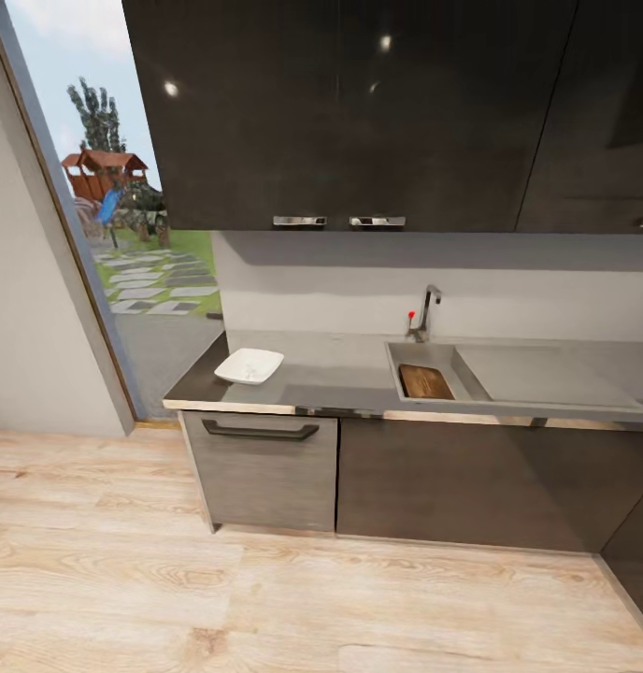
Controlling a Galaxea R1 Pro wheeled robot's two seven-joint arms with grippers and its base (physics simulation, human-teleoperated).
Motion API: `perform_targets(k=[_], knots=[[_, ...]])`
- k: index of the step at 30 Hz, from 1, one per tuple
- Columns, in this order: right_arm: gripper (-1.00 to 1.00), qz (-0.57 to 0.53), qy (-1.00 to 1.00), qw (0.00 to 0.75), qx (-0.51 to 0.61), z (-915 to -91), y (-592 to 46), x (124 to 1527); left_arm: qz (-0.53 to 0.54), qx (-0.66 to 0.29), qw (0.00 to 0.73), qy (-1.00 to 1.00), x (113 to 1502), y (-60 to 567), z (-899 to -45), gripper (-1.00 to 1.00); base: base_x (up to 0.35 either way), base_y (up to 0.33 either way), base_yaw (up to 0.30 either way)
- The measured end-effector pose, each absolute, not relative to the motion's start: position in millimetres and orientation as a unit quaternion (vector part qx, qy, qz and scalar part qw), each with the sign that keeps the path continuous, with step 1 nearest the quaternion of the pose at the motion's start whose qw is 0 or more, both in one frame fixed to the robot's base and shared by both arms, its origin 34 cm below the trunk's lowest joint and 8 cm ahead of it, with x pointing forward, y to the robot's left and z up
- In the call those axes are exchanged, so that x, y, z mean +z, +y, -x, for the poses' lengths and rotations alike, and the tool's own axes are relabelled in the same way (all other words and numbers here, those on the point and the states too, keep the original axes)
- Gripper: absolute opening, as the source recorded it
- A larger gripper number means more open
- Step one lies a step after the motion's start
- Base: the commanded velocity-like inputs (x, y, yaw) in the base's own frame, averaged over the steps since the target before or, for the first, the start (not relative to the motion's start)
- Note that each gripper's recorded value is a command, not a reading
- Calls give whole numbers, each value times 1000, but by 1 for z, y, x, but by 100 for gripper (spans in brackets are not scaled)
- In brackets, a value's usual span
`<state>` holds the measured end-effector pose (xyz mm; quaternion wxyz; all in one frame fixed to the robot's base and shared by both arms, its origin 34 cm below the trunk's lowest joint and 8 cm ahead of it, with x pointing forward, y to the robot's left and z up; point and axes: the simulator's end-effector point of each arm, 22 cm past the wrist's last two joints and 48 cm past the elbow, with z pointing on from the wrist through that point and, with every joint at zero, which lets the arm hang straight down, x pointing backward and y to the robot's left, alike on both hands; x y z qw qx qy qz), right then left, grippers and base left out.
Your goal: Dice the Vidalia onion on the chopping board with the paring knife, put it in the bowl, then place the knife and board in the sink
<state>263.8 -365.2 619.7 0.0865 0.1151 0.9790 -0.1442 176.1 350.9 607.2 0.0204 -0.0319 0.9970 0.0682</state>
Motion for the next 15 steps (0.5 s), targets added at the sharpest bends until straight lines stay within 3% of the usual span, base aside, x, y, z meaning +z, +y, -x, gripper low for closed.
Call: perform_targets(k=[15], knots=[[100, -122, 978, 128, -109, -287, -312, 618, 29, 61, 28, 997, 606, 343, -180, 100, 0, 0, 0]])
